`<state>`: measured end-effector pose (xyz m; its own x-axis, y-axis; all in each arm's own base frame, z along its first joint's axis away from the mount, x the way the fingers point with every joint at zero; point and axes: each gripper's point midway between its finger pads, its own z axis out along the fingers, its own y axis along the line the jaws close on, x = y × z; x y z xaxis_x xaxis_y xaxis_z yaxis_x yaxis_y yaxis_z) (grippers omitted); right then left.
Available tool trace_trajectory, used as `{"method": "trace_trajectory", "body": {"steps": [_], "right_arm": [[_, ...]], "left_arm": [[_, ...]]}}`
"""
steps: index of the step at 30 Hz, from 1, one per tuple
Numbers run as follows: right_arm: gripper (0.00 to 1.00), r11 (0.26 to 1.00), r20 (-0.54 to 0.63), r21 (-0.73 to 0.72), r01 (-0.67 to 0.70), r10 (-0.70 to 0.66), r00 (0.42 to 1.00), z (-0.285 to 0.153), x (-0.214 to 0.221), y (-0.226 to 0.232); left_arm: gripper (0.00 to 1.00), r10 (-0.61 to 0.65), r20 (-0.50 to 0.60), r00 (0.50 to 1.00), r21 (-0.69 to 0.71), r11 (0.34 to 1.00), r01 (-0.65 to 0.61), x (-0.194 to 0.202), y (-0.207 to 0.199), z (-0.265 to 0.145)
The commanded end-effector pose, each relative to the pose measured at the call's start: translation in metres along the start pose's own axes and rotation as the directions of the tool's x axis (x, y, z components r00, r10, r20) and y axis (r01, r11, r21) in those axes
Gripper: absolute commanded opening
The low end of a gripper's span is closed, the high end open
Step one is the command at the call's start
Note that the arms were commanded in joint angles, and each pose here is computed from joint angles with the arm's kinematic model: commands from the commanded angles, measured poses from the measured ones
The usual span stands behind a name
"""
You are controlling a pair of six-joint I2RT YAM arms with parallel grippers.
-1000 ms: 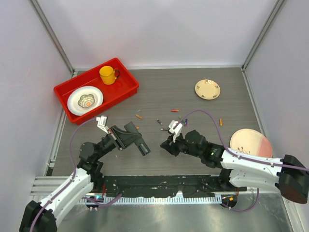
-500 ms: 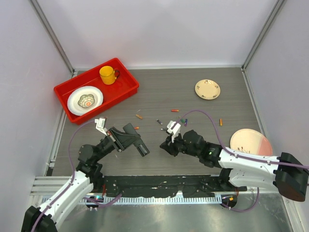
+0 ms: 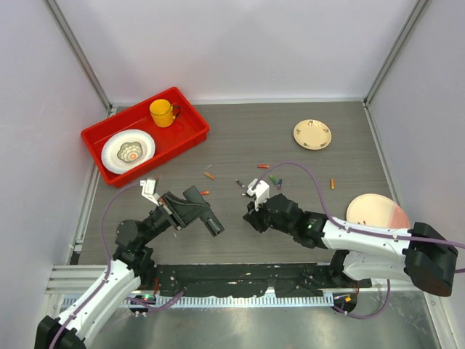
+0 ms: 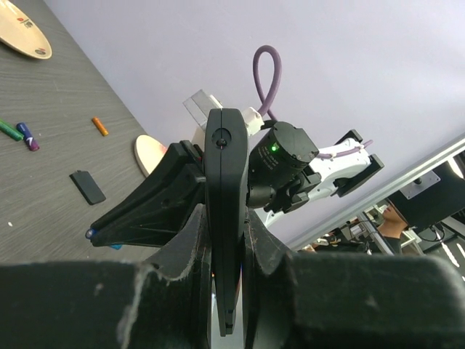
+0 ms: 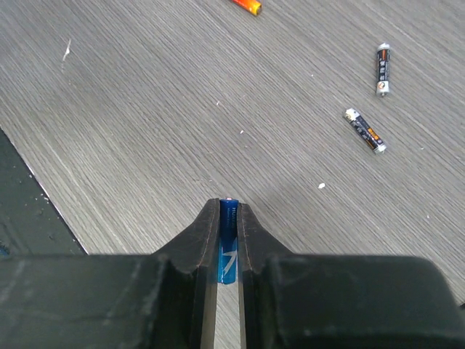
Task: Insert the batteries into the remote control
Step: Place the battery at the center of the board.
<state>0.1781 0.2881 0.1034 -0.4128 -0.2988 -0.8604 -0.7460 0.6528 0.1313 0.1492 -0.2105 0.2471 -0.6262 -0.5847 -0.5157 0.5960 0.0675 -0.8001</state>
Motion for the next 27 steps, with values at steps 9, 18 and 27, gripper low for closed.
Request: {"method": "trace_trajectory", "body": {"steps": [9, 18, 27], "right_arm": [[0.01, 0.957, -0.067, 0.285, -0.050, 0.072, 0.995, 0.021, -0.017, -0.033], [0.01, 0.896, -0.336, 0.443, -0.017, 0.184, 0.924, 0.055, 0.024, -0.044], [0.01, 0.906, -0.466, 0.422, 0.012, 0.206, 0.860, 0.052, 0.042, -0.036]], "left_arm": [[0.00, -0.006, 0.034, 0.999, -0.162, 0.987, 0.011, -0.003, 0.036, -0.001], [0.00, -0.007, 0.056, 0.998, -0.206, 0.978, 0.018, -0.009, 0.042, 0.001], [0.00, -0.001, 0.052, 0.999, -0.204, 0.979, 0.012, -0.007, 0.043, -0.001]]}}
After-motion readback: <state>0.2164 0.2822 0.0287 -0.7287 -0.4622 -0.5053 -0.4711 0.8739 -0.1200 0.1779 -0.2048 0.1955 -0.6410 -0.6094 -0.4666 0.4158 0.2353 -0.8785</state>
